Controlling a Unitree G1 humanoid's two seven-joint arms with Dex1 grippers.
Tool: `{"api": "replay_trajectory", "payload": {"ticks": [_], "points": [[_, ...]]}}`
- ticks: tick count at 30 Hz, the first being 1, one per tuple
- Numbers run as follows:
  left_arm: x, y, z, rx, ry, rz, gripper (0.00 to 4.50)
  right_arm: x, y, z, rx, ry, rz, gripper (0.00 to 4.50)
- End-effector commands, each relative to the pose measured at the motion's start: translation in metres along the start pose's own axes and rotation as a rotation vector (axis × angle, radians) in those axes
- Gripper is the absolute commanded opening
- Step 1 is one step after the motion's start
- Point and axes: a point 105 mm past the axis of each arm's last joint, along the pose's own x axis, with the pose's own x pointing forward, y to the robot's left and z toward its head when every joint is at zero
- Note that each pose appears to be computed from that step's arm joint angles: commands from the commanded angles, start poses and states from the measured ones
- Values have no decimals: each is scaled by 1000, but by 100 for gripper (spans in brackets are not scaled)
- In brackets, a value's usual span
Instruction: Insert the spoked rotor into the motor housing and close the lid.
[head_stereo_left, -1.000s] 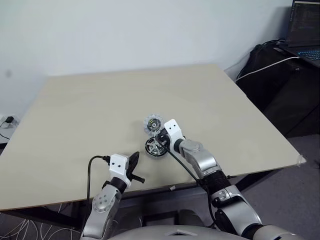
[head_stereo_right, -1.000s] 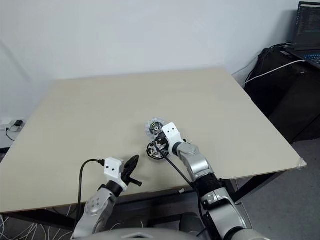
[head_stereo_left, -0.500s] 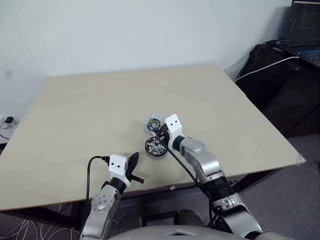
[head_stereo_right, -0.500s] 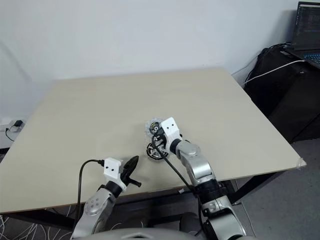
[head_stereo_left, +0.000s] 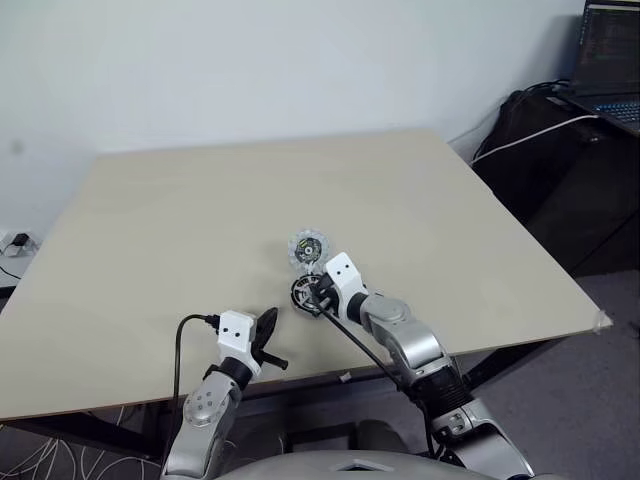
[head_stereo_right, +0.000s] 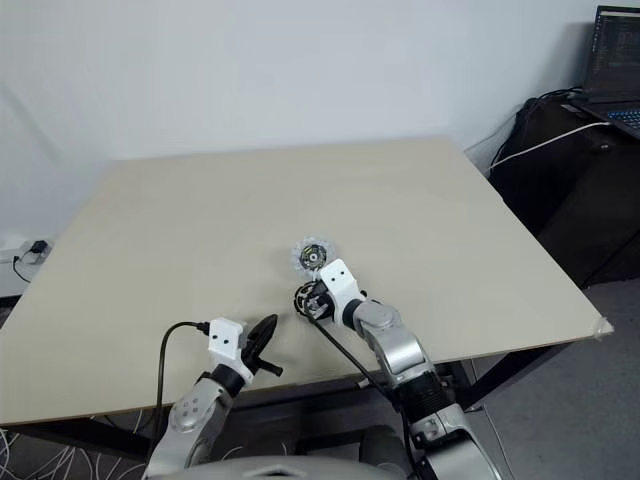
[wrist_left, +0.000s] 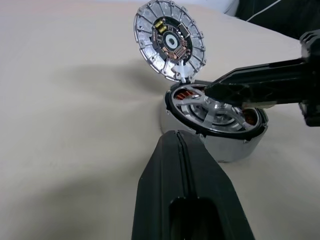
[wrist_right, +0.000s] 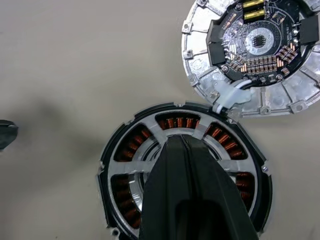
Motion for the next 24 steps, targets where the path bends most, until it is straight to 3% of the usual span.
{"api": "replay_trajectory", "payload": {"ticks": [1, 5, 6, 8, 14, 24], "points": [[4, 1, 11, -3, -46, -7, 2, -5, 1, 32, -36, -109, 12, 0], [3, 1, 10, 0, -43, -5, 2, -16, 1, 39, -118, -84, 46, 0], [3, 1, 9, 0, -43, -3, 1, -19, 0, 39, -131, -73, 52, 18], [3, 2, 9, -3, -42, 0, 0, -25, 0, 41, -153, -50, 71, 59], [4, 1, 8, -13, -43, 0, 0, -41, -8, 41, -275, 80, 97, 248], [5, -3, 8, -23, -46, -11, 0, -35, -19, 32, -380, 293, 206, 248]]}}
